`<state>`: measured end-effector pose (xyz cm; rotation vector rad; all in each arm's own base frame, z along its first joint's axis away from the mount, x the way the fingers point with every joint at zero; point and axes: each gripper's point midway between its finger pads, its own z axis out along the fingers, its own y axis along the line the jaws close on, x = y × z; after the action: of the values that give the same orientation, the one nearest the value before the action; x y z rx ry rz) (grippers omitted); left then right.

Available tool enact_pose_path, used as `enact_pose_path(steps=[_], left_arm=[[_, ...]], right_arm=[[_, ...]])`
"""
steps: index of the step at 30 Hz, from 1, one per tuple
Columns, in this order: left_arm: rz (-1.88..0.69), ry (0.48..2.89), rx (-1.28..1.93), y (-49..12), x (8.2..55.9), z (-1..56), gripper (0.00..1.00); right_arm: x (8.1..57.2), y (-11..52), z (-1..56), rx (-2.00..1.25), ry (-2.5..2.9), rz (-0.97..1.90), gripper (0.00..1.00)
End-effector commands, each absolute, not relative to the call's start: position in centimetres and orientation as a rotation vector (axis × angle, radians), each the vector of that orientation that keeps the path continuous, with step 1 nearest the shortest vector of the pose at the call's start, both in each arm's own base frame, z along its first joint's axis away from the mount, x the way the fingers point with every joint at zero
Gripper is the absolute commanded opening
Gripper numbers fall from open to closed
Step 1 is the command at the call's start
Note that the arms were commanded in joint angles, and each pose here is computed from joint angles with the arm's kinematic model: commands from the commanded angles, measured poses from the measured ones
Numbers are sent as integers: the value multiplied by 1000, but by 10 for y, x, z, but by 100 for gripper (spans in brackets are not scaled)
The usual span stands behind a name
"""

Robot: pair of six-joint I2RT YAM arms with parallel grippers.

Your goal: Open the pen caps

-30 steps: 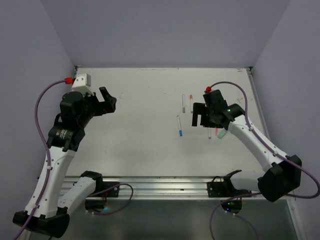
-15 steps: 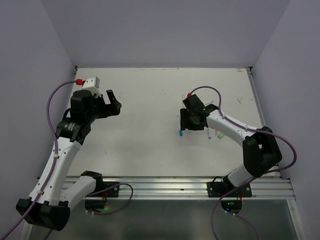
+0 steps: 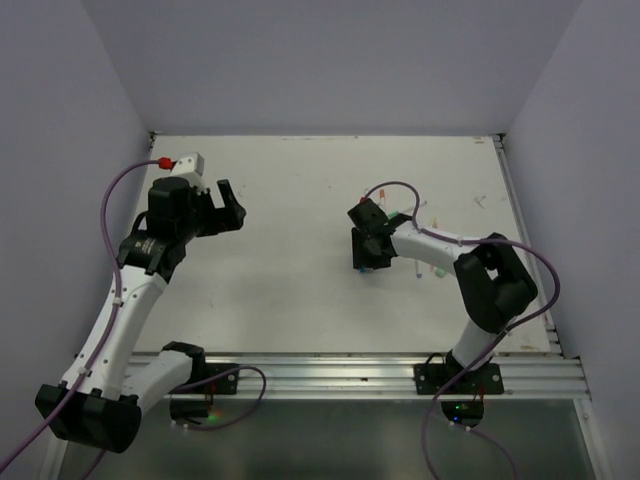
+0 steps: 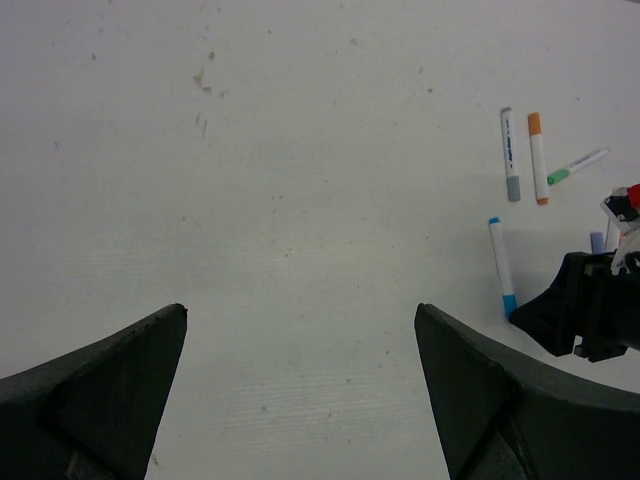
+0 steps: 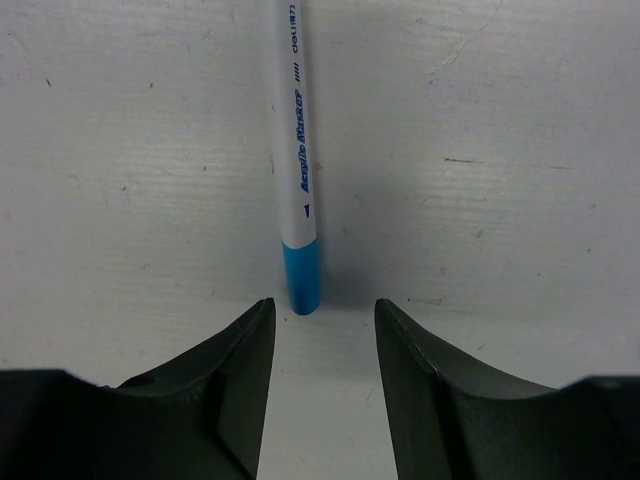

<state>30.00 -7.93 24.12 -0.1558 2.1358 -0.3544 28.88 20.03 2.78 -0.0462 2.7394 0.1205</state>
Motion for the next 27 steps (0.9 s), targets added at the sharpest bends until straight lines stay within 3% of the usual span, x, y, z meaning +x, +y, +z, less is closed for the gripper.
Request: enact_pose_path(steps=[1, 18, 23, 27], left_arm=[[-390, 2123, -144, -84, 302, 245, 100], [-400, 2142, -131, -86, 301, 242, 100], [-425, 2143, -134, -90, 300, 242, 100], [-480, 2137, -144, -97, 301, 243, 100]], right_arm=[[304, 199, 29, 10, 2675, 75, 48], [301, 205, 9, 1, 2724, 91, 40], [295, 204, 8, -8, 2736, 104, 33], [292, 206, 12, -57, 2737, 132, 19]])
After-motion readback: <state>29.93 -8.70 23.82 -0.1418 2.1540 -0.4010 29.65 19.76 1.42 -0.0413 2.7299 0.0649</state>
